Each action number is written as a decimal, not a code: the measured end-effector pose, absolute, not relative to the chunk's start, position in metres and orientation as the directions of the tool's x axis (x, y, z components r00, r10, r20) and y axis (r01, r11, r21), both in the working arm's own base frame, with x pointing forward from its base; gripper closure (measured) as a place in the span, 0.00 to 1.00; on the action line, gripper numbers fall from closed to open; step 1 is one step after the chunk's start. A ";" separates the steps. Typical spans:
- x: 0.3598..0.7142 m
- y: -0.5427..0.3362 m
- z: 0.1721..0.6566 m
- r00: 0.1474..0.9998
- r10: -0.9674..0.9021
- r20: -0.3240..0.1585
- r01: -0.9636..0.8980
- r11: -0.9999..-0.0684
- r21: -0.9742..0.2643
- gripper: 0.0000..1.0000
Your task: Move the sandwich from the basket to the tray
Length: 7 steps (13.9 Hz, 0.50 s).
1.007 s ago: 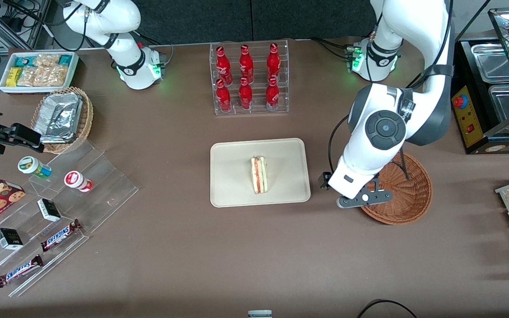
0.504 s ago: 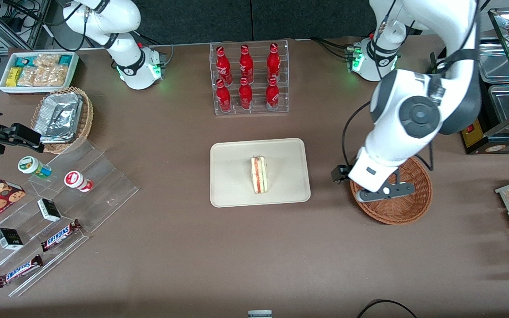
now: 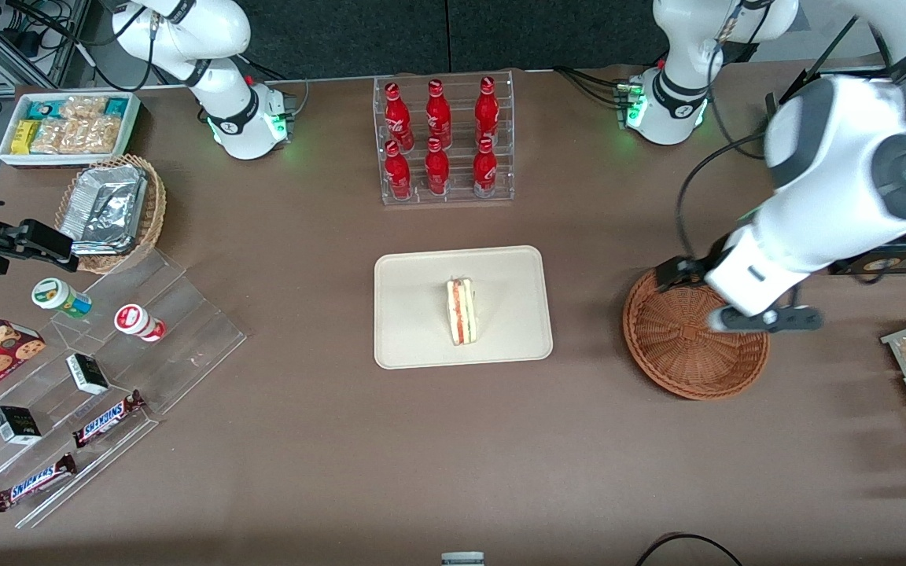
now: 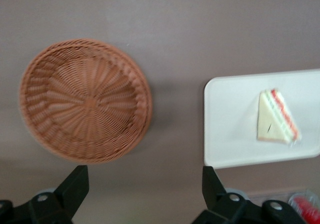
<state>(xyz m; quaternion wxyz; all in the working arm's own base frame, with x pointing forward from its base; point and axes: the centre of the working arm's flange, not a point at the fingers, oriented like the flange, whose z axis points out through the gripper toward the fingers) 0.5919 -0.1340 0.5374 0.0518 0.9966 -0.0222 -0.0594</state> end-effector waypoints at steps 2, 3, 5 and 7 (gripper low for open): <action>0.583 -0.111 0.552 0.990 -0.072 -0.121 -0.059 -0.992 0.111 0.00; 0.577 -0.103 0.558 0.990 -0.076 -0.123 -0.063 -0.992 0.106 0.00; 0.563 -0.096 0.569 0.987 -0.080 -0.137 -0.074 -0.996 0.049 0.00; 0.549 -0.093 0.582 0.985 -0.084 -0.148 -0.085 -0.996 -0.003 0.00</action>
